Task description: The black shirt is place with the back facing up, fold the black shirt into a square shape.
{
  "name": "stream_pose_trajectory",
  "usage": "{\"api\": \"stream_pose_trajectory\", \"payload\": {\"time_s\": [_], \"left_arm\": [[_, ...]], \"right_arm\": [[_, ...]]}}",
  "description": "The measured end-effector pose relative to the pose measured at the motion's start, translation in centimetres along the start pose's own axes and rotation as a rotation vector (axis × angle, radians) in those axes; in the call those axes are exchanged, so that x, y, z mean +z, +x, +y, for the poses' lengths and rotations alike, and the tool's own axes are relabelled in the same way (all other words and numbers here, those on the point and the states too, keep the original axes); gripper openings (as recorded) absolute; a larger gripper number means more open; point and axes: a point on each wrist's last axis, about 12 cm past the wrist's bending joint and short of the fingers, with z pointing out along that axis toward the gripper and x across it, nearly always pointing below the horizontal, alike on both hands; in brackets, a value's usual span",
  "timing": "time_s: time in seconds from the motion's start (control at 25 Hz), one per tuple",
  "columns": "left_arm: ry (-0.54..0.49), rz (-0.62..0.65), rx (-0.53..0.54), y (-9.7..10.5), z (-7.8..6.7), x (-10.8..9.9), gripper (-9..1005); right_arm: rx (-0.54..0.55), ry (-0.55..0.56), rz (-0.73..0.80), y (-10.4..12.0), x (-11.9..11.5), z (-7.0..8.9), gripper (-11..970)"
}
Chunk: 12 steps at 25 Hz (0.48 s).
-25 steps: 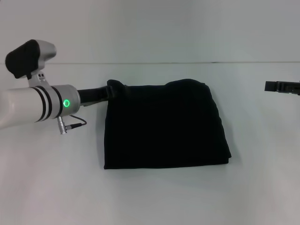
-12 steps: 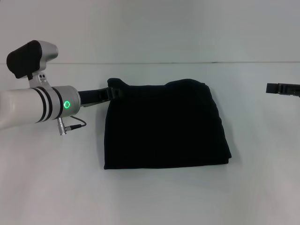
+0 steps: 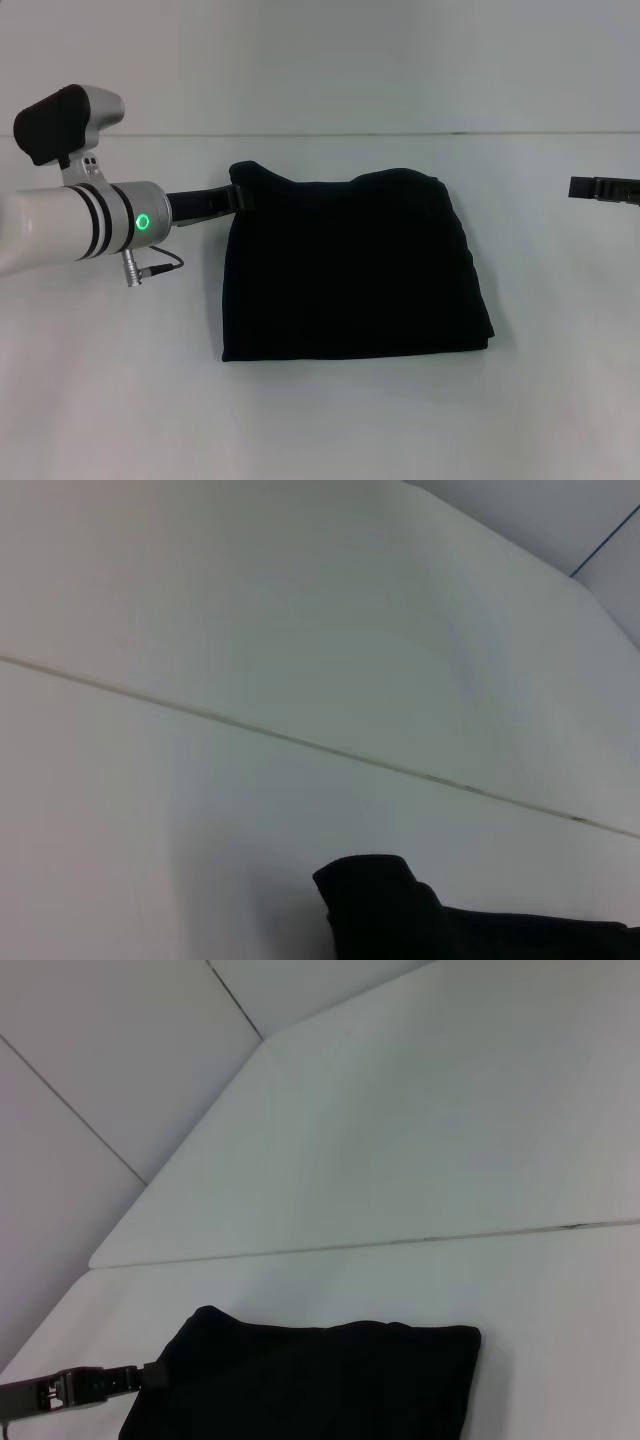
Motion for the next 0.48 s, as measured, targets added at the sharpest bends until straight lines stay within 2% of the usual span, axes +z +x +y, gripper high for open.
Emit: {"api": "stream_pose_trajectory", "payload": {"time_s": [0.12, 0.48], "left_arm": [[0.007, 0.002, 0.004, -0.1, -0.2, 0.1, 7], [0.054, 0.003, 0.035, -1.4, -1.8, 0.5, 7]], "right_arm": [[0.0, 0.0, 0.0, 0.0, 0.0, 0.0, 791], [-0.002, 0.003, 0.0, 0.0, 0.0, 0.0, 791]]}}
